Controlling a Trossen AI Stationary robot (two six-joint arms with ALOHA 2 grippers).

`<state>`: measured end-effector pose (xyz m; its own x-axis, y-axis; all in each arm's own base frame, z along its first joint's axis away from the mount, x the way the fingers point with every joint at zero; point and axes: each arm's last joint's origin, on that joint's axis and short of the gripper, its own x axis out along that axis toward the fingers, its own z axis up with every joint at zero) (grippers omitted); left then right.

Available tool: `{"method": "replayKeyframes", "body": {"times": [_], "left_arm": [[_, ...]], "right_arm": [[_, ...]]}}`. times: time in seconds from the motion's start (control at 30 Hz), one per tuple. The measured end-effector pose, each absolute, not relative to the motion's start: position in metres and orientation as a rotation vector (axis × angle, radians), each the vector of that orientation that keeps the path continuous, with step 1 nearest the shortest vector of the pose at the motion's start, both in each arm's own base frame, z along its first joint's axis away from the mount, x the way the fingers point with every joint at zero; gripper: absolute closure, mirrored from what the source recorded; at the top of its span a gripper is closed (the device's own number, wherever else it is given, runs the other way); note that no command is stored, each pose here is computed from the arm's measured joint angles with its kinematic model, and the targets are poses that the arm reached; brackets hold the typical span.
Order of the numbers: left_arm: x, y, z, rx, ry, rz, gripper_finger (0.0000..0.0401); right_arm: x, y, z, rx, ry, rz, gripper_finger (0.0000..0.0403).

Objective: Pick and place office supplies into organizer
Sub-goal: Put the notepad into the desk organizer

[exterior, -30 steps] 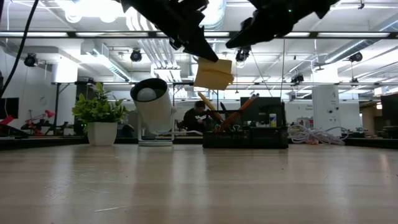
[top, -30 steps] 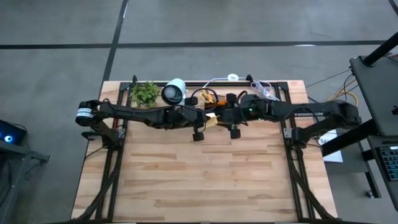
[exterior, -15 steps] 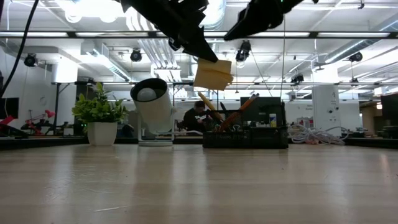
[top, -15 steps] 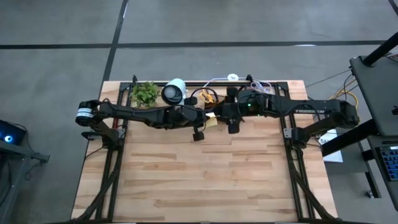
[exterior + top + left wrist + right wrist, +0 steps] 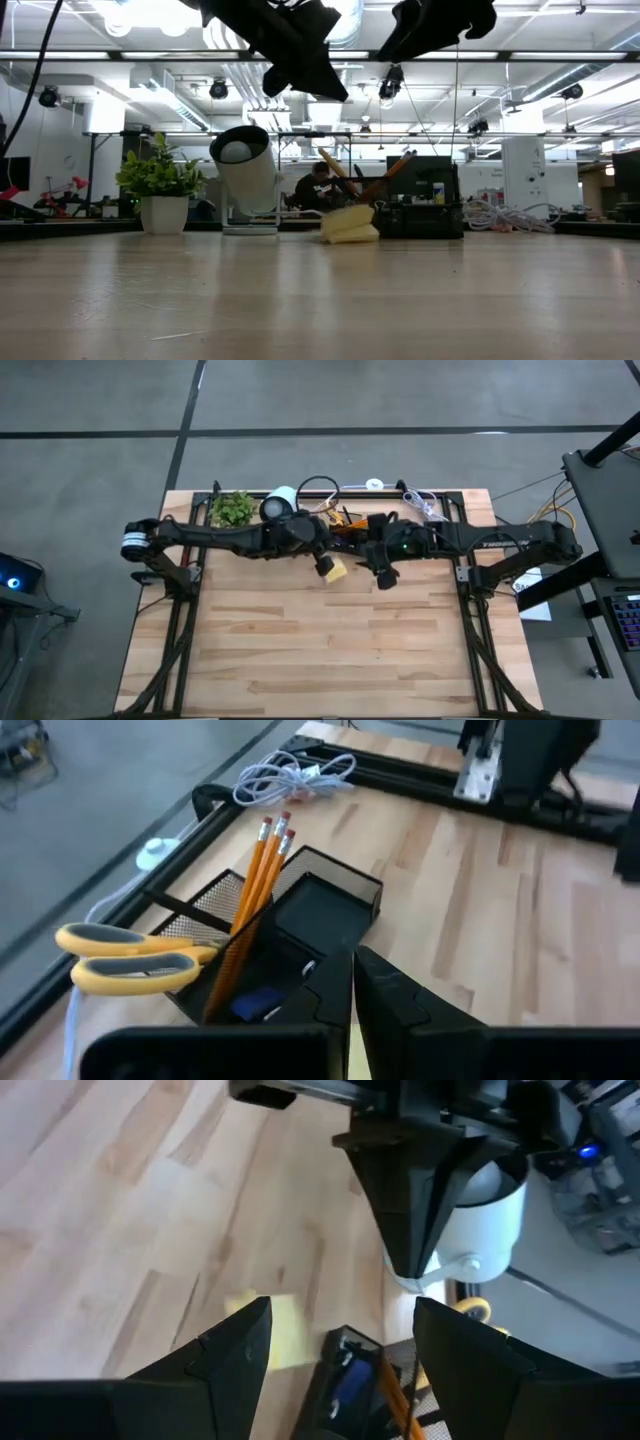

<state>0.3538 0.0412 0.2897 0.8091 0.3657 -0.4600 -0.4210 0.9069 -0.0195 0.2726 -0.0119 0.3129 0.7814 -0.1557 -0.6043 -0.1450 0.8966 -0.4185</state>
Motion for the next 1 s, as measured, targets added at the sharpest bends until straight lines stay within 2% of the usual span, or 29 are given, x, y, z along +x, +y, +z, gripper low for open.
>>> {"method": "replayKeyframes", "body": {"times": [0.3,0.5,0.6,0.7,0.93,1.0], "left_arm": [[0.353,0.042,0.292,-0.151,0.456,0.394,0.0401],[0.354,0.037,0.279,-0.196,0.507,0.24,0.0401],[0.354,0.03,0.264,-0.148,0.565,0.17,0.0389],[0.352,0.023,0.252,-0.115,0.645,0.089,0.035],[0.366,0.014,0.221,-0.124,0.729,0.031,0.0192],[0.37,0.009,0.212,-0.119,0.754,0.022,0.0159]], "right_arm": [[0.273,-0.009,0.312,-0.449,0.682,-0.032,0.0172],[0.271,-0.011,0.302,-0.427,0.716,-0.04,0.0172],[0.27,-0.014,0.298,-0.367,0.727,-0.072,0.0172],[0.269,-0.017,0.294,-0.321,0.741,-0.096,0.0172],[0.268,-0.018,0.286,-0.313,0.764,-0.099,0.0172],[0.267,-0.018,0.285,-0.301,0.765,-0.105,0.0172]]}}
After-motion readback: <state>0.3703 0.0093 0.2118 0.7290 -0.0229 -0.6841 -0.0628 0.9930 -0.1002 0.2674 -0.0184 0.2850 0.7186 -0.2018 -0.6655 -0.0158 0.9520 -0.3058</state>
